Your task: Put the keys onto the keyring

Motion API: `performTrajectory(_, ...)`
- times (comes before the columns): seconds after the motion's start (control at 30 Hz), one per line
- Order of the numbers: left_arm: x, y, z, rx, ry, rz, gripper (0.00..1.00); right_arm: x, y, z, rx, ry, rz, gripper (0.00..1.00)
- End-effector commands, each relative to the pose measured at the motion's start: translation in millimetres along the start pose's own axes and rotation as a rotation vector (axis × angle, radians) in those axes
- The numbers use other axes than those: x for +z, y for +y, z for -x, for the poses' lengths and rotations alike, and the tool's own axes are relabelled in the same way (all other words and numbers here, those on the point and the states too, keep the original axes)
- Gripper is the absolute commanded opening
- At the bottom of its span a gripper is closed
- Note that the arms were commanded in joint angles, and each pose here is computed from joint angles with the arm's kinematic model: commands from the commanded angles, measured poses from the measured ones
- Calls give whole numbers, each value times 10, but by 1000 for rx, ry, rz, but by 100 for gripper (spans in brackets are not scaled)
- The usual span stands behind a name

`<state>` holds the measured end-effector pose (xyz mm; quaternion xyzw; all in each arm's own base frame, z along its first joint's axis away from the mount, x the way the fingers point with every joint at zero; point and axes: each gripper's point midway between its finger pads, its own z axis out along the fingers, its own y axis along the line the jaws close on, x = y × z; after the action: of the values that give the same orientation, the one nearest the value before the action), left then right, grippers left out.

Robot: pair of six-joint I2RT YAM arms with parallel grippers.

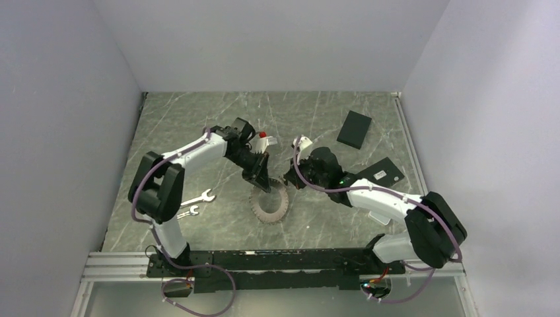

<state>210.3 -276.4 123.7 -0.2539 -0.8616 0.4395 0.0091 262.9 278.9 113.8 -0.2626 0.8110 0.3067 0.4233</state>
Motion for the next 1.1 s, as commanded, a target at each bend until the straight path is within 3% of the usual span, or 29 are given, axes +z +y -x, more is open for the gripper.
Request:
performTrajectory(0.0,181,-56,91,-97,7,-146,0,77,-549,193,-111,-21,-296,0)
performTrajectory(0.27,448,253,193,-202,54,-135,0,243,-961,-26,-337,158,-635,0)
performTrajectory(0.53,433,572,180,-272,63,-62,0,196,-1120,62,-395,175,-778,0)
performTrajectory(0.67,350,700,216,-304,67,-25,0,187,-1086,174,-474,180,-823,12)
performTrajectory(0.73,319,735,243,-313,68,-17,0,221,-1068,195,-507,188,-831,27)
performTrajectory(0.8,287,807,239,-327,73,11,5,240,-1091,213,-525,196,-863,43)
performTrajectory(0.87,239,886,225,-340,70,47,11,258,-1098,190,-536,219,-868,50)
performTrajectory(0.93,187,948,191,-351,77,87,25,245,-1073,209,-521,212,-857,54)
performTrajectory(1.0,132,965,177,-349,74,110,48,218,-1024,266,-498,185,-837,55)
performTrajectory(1.07,54,978,179,-348,53,138,56,152,-980,296,-479,184,-819,56)
